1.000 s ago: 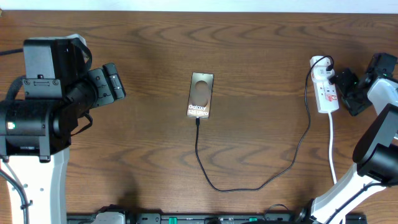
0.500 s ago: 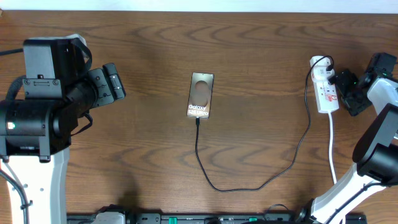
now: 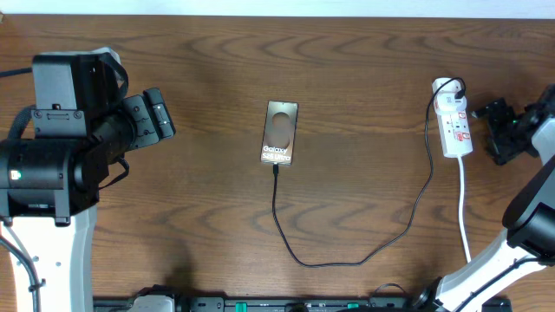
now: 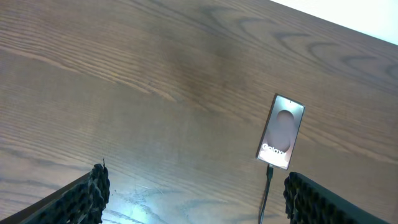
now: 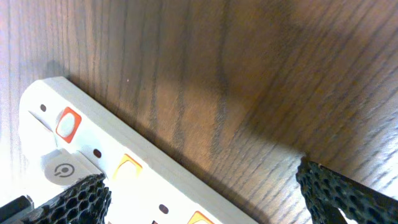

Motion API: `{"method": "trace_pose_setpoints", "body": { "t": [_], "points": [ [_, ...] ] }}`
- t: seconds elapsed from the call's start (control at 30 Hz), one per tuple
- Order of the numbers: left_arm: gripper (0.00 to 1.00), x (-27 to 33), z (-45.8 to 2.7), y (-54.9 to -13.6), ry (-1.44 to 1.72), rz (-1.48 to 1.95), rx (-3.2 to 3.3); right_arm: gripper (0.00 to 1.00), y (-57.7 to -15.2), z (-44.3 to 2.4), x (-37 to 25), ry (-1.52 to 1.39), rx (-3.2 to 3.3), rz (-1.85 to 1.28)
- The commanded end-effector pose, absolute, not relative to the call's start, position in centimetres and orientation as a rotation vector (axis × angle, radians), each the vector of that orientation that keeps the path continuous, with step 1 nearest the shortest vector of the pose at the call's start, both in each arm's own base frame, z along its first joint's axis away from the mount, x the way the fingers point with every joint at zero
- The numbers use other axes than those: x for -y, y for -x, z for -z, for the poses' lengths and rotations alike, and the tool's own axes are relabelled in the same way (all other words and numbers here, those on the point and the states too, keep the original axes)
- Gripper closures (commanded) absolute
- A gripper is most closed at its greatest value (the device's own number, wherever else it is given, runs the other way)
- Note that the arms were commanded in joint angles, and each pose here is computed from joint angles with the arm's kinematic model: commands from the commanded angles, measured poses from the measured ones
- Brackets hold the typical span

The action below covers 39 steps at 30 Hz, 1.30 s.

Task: Plug charger to phone and switch on socket

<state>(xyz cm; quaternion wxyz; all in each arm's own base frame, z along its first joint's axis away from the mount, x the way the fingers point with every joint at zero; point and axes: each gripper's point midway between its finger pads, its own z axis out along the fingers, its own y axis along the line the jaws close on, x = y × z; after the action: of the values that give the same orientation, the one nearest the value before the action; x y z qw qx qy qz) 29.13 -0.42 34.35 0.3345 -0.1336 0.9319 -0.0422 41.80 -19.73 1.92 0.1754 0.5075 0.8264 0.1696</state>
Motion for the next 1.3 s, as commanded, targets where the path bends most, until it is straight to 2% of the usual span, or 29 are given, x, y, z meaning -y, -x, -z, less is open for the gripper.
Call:
{"method": "trace_pose_setpoints", "body": {
  "t": [0.0, 0.37, 1.27],
  "points": [
    [0.11, 0.1, -34.3, -29.1, 0.371, 0.096, -2.431, 0.01, -39.7, 2.2, 19.0, -1.549, -2.416, -0.456],
    [0.11, 0.1, -34.3, -29.1, 0.371, 0.096, -2.431, 0.01, -39.3, 3.1, 18.9, -1.517, -2.483, -0.110],
    [0.11, 0.1, -34.3, -29.1, 0.371, 0.096, -2.431, 0.01, -41.2, 3.1, 15.1, -1.354, -2.569, -0.147]
  ]
}}
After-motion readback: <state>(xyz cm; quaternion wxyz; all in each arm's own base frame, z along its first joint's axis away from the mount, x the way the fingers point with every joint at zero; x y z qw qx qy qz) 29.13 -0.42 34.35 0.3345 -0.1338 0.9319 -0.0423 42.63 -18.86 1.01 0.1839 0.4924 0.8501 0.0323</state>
